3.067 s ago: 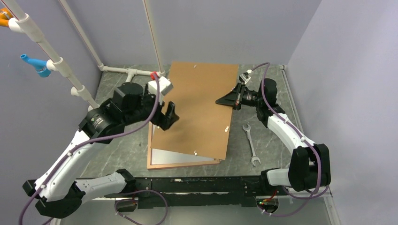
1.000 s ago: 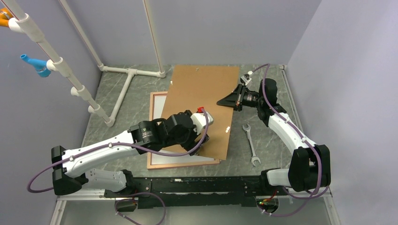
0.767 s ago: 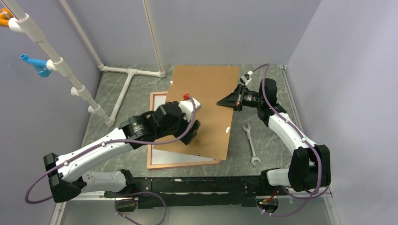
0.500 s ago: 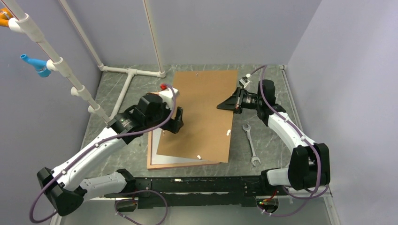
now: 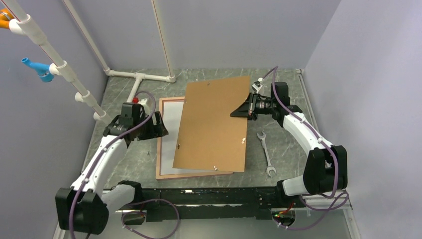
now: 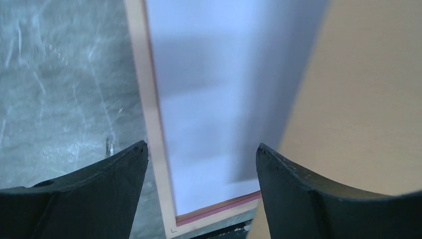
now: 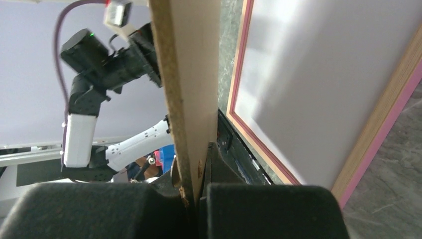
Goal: Put the photo into the frame
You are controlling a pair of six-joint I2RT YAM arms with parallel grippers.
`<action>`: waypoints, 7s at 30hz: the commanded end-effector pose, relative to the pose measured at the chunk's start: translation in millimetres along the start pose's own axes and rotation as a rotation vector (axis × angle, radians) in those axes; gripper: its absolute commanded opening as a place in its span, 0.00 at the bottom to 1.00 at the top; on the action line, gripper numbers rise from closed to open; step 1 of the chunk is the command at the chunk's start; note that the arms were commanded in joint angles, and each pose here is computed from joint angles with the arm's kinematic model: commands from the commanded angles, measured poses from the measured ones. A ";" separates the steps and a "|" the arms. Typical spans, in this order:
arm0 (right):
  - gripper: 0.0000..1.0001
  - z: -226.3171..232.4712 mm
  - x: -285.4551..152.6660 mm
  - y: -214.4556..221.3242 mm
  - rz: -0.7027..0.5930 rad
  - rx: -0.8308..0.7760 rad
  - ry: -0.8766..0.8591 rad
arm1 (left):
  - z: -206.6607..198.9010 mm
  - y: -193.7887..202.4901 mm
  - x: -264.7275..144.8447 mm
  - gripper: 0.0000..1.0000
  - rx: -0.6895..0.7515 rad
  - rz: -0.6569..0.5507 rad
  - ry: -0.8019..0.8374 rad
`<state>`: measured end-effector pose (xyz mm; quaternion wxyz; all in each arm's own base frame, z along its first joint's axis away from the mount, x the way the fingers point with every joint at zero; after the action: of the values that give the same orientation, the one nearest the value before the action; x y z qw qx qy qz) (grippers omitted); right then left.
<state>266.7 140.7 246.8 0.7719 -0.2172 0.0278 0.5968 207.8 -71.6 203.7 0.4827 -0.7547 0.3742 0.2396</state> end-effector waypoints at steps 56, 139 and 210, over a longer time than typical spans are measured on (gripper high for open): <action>0.00 25.2 -28.5 -23.2 -0.009 -0.139 0.026 | 0.0 61.2 118.9 0.14 0.122 0.324 -0.086; 0.00 -92.4 69.7 2.3 0.256 0.119 0.131 | 33.8 54.1 88.3 0.43 -0.169 0.265 0.047; 0.00 -48.4 63.6 -26.3 0.118 -0.179 0.247 | 16.9 43.1 79.6 0.57 -0.114 0.247 0.121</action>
<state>306.2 182.4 177.9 0.6954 -0.2743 0.1350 0.6503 212.6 -87.3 93.4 0.3766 -0.7283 0.4741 0.3209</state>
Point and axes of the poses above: each gripper's point midway between its finger pads, its own x axis out along the fingers, its own z axis along the line the jaws close on, y = z × x, the point moved 8 cm from there along -x, back along the fingers, and after that the axes turned 4 degrees about -x, right-handed, at the moved point
